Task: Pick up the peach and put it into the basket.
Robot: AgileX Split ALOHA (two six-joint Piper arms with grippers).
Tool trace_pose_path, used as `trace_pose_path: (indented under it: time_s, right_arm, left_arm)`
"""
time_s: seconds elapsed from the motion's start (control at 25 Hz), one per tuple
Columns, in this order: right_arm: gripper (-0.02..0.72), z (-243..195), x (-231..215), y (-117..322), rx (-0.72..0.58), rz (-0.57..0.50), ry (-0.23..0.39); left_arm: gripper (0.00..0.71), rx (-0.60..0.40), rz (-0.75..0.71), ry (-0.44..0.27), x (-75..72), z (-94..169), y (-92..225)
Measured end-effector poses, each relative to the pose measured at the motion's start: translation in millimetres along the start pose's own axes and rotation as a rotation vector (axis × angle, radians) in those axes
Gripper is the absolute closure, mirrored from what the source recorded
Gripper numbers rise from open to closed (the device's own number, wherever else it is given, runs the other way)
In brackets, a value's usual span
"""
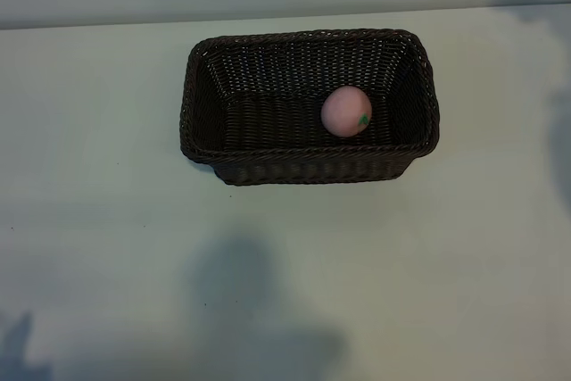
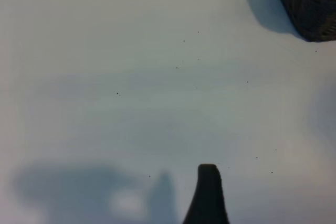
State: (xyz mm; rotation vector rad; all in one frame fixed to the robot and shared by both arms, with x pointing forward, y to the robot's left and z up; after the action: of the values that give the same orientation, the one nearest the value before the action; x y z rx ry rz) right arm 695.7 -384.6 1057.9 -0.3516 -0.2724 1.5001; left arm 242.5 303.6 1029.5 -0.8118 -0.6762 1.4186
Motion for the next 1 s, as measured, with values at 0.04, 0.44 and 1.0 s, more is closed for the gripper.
trace_pose_path:
  time_s: [0.04,0.44,1.0]
  right_arm:
    - [0.106,2.2,-6.9,0.9,-0.003,-0.021,0.002]
    - [0.106,67.2,-56.4,44.4,-0.046,-0.171,0.023]
    - [0.106,257.5,2.5,163.7,-0.425,-0.114,0.049]
  left_arm:
    - [0.117,0.000,0.000,0.000,0.0,0.0,0.0]
    - [0.117,0.000,0.000,0.000,0.0,0.0,0.0]
    - [0.117,0.000,0.000,0.000,0.0,0.0,0.0]
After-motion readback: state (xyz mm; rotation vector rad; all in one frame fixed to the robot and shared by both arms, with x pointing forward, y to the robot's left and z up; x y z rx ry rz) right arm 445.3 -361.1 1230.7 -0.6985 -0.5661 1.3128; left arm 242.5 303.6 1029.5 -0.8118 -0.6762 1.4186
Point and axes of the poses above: a point on each arm's last joint axis where the gripper is mounted, z pointing back along that axis away from the gripper, x along the wrist's bending axis when the last joint is at zero, y = z × x, the point moved 2 cm from there along -z, pointing out along that axis toward the gripper, and after that the axes turned 4 degrees about z, right-handed, at the moved point
